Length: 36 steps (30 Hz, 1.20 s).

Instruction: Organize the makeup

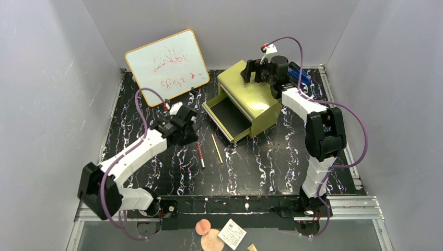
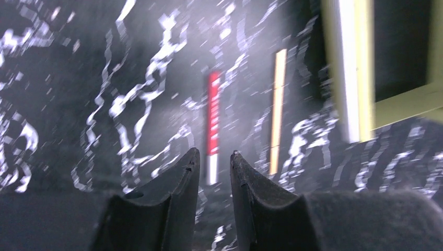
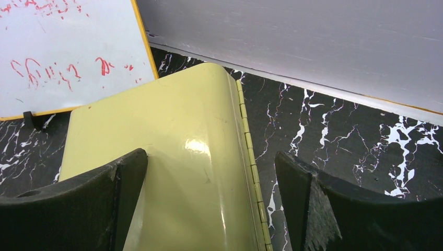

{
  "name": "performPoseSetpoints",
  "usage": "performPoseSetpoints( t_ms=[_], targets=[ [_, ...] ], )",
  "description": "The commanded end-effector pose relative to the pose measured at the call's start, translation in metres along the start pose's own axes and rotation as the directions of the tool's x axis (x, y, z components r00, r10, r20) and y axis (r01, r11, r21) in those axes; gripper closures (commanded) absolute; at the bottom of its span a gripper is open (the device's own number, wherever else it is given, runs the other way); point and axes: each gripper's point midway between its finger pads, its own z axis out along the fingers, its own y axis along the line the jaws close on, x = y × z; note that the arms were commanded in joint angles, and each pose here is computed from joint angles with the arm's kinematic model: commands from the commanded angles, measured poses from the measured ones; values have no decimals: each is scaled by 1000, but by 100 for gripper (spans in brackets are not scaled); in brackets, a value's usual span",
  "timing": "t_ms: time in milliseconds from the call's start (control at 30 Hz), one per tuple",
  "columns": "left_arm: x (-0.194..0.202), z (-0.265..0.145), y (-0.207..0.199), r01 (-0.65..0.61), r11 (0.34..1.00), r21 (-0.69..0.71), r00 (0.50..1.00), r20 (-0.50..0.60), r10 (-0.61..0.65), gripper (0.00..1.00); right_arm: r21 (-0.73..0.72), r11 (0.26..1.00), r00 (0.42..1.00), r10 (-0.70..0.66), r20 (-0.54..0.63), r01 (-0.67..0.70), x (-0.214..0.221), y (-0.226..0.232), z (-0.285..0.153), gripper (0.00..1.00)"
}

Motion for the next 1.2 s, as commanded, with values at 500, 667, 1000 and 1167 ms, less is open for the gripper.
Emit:
performPoseSetpoints(
  t_ms=[500, 667, 1000, 1167],
  targets=[
    [87, 30, 51, -72, 989, -127, 987, -150, 53, 70, 116, 989, 707, 144, -693, -87, 244, -9, -66, 1],
    [77, 34, 33, -85, 991, -106, 988, -139, 70, 70, 115, 989, 707, 144, -693, -88, 244, -9, -65, 1],
    [84, 50, 24, -98, 991, -91, 982, -168, 82, 70, 116, 990, 706, 141, -694, -84, 245, -10, -66, 1],
    [90, 58, 27, -112, 988, -104, 979, -180, 92, 70, 115, 990, 706, 139, -694, -82, 246, -10, -66, 1]
  ],
)
